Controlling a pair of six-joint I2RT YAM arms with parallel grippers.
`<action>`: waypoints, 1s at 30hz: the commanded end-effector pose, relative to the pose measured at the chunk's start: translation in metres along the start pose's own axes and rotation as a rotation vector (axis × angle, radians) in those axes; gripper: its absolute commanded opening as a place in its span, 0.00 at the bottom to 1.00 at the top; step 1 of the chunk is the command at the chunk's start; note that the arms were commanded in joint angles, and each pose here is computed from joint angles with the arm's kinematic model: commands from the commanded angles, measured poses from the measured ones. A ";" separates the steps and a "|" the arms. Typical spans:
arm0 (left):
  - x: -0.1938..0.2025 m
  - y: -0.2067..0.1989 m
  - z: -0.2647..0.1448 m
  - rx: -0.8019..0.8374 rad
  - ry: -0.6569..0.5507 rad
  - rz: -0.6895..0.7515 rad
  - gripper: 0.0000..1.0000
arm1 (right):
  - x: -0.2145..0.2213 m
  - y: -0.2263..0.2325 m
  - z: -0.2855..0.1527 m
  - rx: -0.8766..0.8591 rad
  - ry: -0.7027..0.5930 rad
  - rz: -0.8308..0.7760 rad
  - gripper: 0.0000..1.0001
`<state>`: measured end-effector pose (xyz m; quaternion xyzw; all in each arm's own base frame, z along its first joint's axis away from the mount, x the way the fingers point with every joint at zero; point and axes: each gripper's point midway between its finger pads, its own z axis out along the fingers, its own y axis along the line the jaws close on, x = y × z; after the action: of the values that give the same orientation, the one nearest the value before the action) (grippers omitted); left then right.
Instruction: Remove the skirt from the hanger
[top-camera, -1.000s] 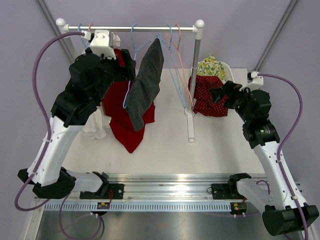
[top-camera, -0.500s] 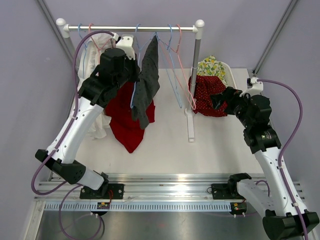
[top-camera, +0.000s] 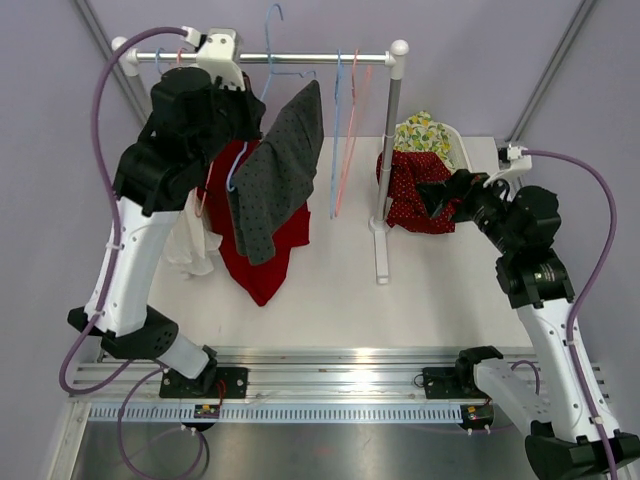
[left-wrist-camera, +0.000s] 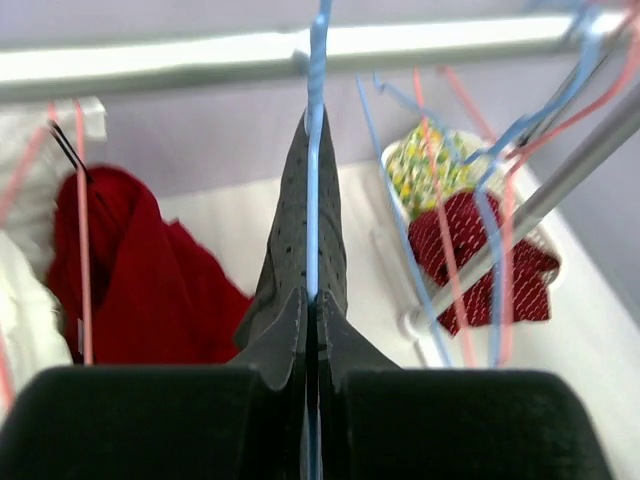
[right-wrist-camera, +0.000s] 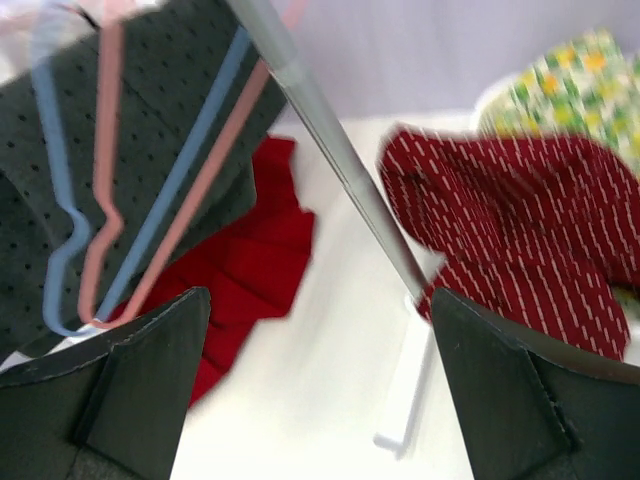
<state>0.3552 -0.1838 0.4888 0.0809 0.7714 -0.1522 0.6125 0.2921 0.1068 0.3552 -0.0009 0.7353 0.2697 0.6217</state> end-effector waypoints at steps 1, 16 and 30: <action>-0.065 0.001 -0.051 0.021 -0.213 -0.014 0.00 | -0.079 0.067 -0.014 -0.256 -0.167 -0.084 0.99; -0.038 -0.003 -0.091 0.077 -0.218 -0.102 0.00 | 0.006 0.265 0.047 -0.593 0.156 -0.284 0.99; -0.052 0.002 -0.146 0.114 -0.279 -0.137 0.00 | 0.054 0.324 0.078 -0.624 0.160 -0.310 0.99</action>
<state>0.2571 -0.1422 0.5257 0.0577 0.7319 -0.2082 0.6463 0.2375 0.4251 0.3886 -0.3388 0.6935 0.3724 0.5154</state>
